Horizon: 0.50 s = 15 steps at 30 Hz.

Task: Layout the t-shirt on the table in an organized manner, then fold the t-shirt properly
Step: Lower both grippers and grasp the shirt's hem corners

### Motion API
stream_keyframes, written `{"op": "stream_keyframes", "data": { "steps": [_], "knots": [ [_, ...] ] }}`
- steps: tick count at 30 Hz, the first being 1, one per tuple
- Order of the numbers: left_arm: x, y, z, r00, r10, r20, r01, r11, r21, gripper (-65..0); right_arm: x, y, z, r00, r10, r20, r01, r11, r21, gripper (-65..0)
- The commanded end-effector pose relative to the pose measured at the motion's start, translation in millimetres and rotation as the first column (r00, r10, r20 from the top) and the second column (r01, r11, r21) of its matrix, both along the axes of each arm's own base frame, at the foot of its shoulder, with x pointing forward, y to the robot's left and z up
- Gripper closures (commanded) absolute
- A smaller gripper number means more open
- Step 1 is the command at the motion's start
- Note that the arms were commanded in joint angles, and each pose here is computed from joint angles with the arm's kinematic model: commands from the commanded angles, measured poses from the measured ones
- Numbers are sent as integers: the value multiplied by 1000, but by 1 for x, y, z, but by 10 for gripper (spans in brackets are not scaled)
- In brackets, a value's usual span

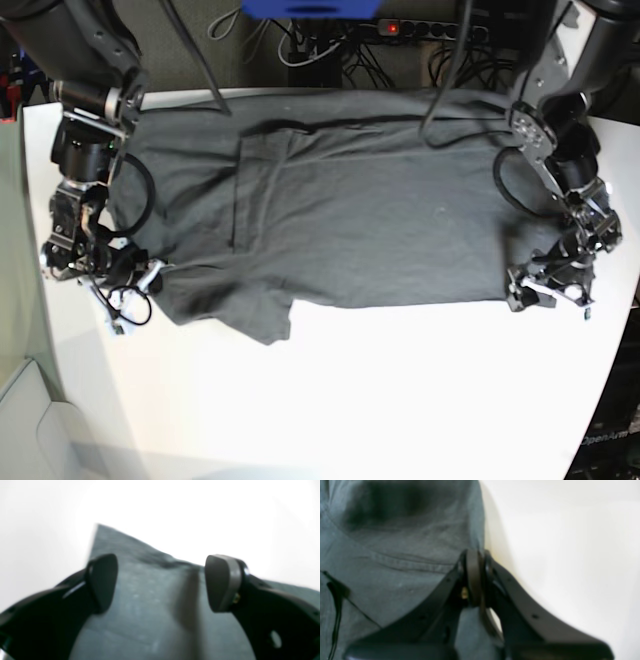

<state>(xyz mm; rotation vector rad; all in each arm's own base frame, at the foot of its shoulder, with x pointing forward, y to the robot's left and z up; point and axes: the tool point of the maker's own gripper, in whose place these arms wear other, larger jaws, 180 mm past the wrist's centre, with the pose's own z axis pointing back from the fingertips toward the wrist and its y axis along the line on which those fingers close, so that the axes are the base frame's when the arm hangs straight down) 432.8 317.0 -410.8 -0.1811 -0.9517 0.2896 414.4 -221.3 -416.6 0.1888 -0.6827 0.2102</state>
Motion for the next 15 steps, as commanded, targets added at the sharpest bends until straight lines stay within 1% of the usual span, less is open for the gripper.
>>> {"op": "stream_keyframes", "data": {
  "steps": [1, 4, 6, 10, 15],
  "knots": [
    [12, 11, 18, 999, 26, 41, -27, 1000, 15, -532, 15, -7, 19, 999, -6, 53, 7, 1000, -9, -10],
    [10, 15, 16, 999, 43, 27, -44, 999, 23, -532, 15, -7, 19, 999, -6, 53, 7, 1000, -9, -10],
    [8, 25, 18, 998, 55, 28, -56, 998, 31, -532, 15, -7, 19, 999, -6, 53, 7, 1000, -9, -10],
    [7, 29, 18, 998, 58, 22, -58, 998, 36, -532, 15, -6, 19, 999, -6, 53, 6, 1000, -8, -10],
    [3, 36, 12, 993, 120, -1, -119, 992, 50, -532, 15, -4, 19, 999, -4, 53, 5, 1000, -5, -10]
  ]
}}
